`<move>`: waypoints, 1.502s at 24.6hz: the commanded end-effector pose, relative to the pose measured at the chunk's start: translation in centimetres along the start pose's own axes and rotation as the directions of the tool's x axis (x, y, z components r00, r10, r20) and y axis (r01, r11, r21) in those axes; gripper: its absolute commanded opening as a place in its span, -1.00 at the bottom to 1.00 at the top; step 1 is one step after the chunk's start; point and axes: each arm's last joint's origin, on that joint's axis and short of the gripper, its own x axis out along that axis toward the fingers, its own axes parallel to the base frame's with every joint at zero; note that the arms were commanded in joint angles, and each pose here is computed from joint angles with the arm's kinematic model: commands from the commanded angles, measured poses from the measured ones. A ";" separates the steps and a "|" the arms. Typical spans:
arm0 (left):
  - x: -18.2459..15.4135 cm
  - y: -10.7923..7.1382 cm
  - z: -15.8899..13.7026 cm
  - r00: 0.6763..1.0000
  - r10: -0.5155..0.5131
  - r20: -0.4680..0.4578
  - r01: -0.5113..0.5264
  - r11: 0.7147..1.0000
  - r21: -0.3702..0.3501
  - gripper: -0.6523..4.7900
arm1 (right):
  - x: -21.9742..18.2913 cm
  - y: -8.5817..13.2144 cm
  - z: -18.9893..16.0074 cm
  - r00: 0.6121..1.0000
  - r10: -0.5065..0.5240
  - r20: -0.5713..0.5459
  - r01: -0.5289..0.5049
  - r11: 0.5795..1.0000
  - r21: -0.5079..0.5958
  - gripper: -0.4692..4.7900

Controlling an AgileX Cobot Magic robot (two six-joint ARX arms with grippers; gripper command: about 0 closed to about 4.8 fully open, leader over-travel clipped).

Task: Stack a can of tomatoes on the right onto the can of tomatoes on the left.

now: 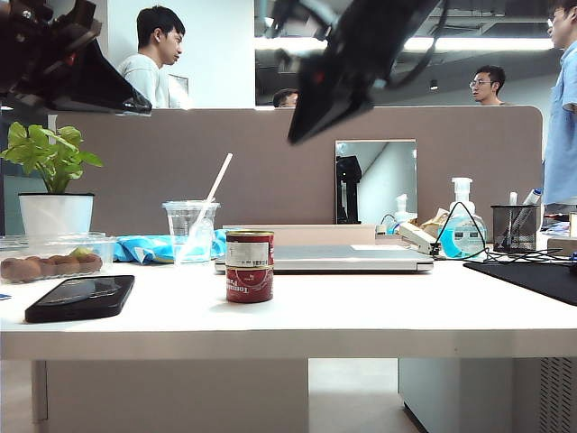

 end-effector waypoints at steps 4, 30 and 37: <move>0.0 0.0 0.4 1.000 0.014 0.023 -0.014 1.000 -0.003 -0.78 | -6.8 0.3 2.2 0.988 -0.026 0.149 0.008 0.992 0.123 -0.85; 0.0 0.1 0.2 0.999 0.033 0.004 -0.033 0.999 -0.010 -0.78 | -14.4 -2.3 -6.5 0.870 -0.368 0.329 0.294 0.922 0.253 -0.85; 0.0 0.1 0.2 1.000 0.027 0.005 -0.027 1.000 -0.010 -0.78 | -16.5 -0.8 -14.0 0.699 -0.504 0.506 0.380 0.863 0.333 -0.85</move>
